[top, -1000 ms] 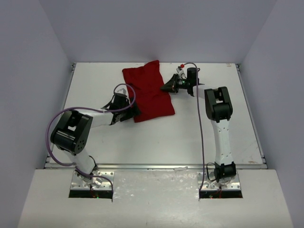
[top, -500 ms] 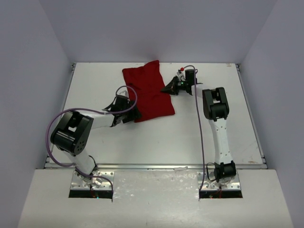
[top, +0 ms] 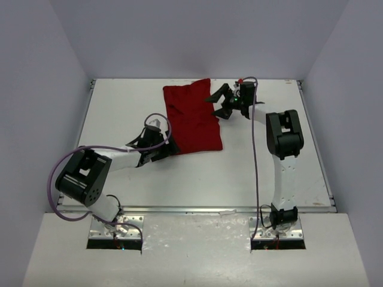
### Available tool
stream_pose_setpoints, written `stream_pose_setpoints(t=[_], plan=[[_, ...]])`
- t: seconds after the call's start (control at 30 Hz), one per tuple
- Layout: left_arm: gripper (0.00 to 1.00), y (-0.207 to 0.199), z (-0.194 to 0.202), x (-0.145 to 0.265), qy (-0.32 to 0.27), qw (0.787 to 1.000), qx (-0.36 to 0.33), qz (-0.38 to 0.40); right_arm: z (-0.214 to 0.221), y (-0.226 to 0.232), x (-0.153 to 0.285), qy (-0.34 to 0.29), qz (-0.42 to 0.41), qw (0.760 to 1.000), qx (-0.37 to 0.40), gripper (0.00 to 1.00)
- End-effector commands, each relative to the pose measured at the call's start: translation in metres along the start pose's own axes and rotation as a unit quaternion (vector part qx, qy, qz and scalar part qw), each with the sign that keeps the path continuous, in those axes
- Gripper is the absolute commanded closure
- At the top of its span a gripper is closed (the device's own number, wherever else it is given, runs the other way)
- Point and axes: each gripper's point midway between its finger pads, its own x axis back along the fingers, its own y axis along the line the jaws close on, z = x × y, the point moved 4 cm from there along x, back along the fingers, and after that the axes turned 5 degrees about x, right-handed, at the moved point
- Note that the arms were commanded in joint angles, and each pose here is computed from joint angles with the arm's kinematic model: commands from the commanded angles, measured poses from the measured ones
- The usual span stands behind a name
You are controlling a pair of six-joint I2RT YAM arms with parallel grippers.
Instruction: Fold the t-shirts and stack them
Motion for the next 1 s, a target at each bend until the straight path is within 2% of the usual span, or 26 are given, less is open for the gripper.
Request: stream_pose_setpoints(t=[0.0,0.07,0.13,0.17,0.2,0.23,0.27,0.3,0.37,0.4,0.47,0.77,0.97], plan=[[0.22,-0.002,0.002,0.006,0.004,1.0,-0.027,0.009,-0.009,0.06,0.046,-0.004,-0.05,0.995,0.09,0.01],[0.31,-0.005,0.0,0.007,0.003,0.999,-0.034,0.014,-0.001,0.064,0.071,-0.012,-0.013,0.994,0.111,0.01],[0.4,-0.003,0.002,0.007,0.01,0.999,-0.038,0.016,0.03,0.038,0.085,0.013,0.009,0.991,0.132,0.02],[0.53,-0.004,0.003,0.007,0.014,0.999,-0.04,0.023,0.042,0.055,0.102,0.018,-0.029,0.987,0.154,0.08],[0.57,-0.008,0.002,0.007,0.012,0.998,-0.044,0.038,0.07,0.032,0.107,0.04,-0.03,0.989,0.139,0.19],[0.59,-0.01,0.005,0.009,0.017,0.998,-0.044,0.049,0.075,0.036,0.11,0.035,-0.061,0.984,0.161,0.38],[0.61,-0.013,0.004,0.012,0.014,0.997,-0.046,0.062,0.083,0.037,0.114,0.046,-0.075,0.983,0.164,0.96],[0.66,-0.018,0.003,0.014,0.009,0.996,-0.047,0.074,0.097,0.03,0.117,0.07,-0.087,0.981,0.157,0.99],[0.69,-0.025,-0.004,0.022,-0.005,0.995,-0.049,0.088,0.101,0.027,0.116,0.076,-0.098,0.979,0.16,0.99],[0.75,-0.027,-0.007,0.024,-0.01,0.995,-0.049,0.088,0.104,0.023,0.114,0.085,-0.101,0.98,0.152,0.99],[0.79,-0.029,-0.014,0.028,-0.024,0.995,-0.049,0.081,0.105,0.022,0.11,0.092,-0.109,0.978,0.149,0.99],[0.73,-0.054,-0.024,0.027,-0.024,0.991,-0.035,0.123,0.118,-0.046,0.082,0.122,-0.017,0.988,0.089,0.99],[0.82,-0.021,-0.005,-0.012,0.018,0.999,0.006,0.034,0.138,-0.077,0.091,0.117,0.056,0.99,0.056,0.99]])
